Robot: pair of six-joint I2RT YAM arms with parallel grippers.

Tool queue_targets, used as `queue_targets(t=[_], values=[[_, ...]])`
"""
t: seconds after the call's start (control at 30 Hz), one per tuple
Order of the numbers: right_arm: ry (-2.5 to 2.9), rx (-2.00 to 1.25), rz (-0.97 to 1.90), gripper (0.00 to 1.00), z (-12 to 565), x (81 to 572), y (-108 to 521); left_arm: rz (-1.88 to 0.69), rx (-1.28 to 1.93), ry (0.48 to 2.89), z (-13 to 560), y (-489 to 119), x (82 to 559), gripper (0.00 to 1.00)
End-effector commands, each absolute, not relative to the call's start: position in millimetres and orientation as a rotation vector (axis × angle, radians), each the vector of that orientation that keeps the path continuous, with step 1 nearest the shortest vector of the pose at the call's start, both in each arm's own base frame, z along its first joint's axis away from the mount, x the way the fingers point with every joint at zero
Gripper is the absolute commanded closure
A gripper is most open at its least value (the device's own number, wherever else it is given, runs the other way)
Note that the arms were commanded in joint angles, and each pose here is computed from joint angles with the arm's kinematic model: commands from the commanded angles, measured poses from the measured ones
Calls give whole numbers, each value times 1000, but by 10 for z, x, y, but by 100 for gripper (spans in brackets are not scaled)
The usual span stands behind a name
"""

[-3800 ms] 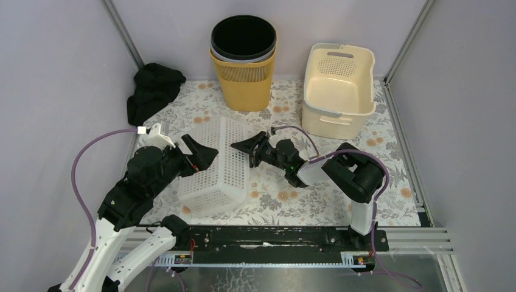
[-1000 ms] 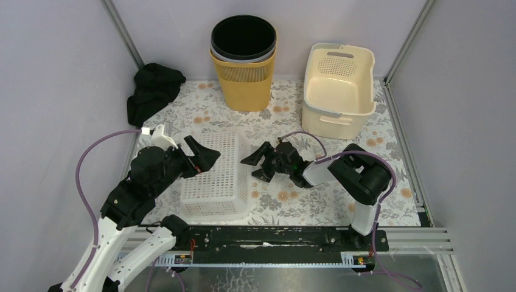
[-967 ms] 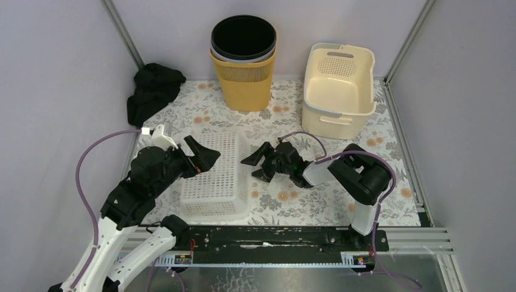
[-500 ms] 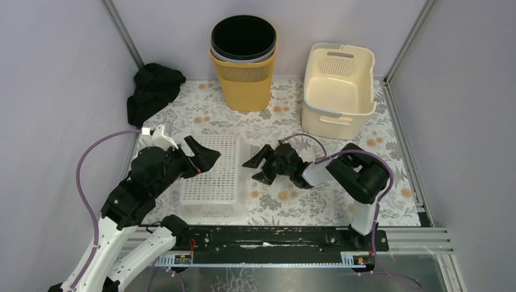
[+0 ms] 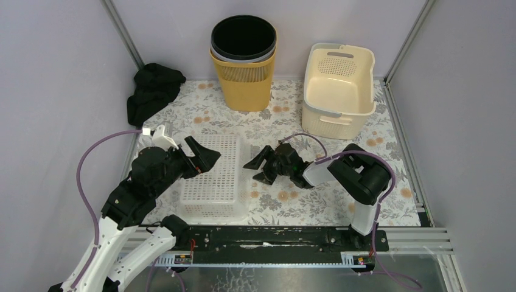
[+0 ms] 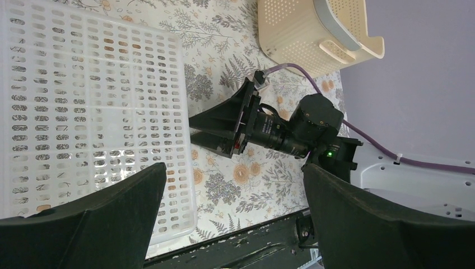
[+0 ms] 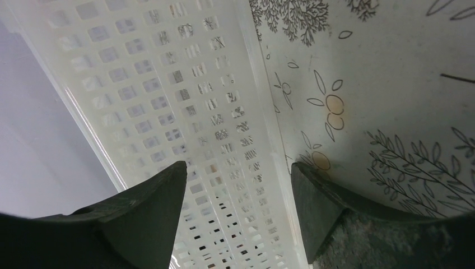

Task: Turn the large container upside down
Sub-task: Turn the container upside down at the center of the board, then move the container to the center of the board.

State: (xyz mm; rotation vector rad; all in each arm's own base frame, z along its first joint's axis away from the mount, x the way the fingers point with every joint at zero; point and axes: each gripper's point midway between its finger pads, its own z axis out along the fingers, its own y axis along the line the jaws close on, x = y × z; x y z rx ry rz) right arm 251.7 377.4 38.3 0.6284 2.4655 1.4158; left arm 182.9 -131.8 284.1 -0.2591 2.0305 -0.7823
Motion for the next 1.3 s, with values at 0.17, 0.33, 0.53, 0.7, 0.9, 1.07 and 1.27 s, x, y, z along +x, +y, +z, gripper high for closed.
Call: queue_targets(t=[0.17,0.33,0.53,0.7,0.9,1.07,1.27], values=[[2423,512,1273,34,621,2557,3576,-836,-245,1966,2980,-1390,1880,0],[2405,471,1257,60,714,2545,3528,-838,-238,1971,2982,-1408,1890,0],[2390,400,1314,81,861,2494,3573,-842,-235,1971,2995,-1422,1900,0],[2379,363,1371,92,910,2438,3601,-846,-232,1972,3000,-1434,1907,0],[2370,304,1443,95,983,2366,3660,-848,-230,1974,2996,-1447,1917,0],[2374,258,1500,96,1024,2291,3717,-851,-228,1976,2992,-1455,1918,0],[2374,216,1549,92,1058,2220,3802,-850,-228,1978,2973,-1456,1921,0]])
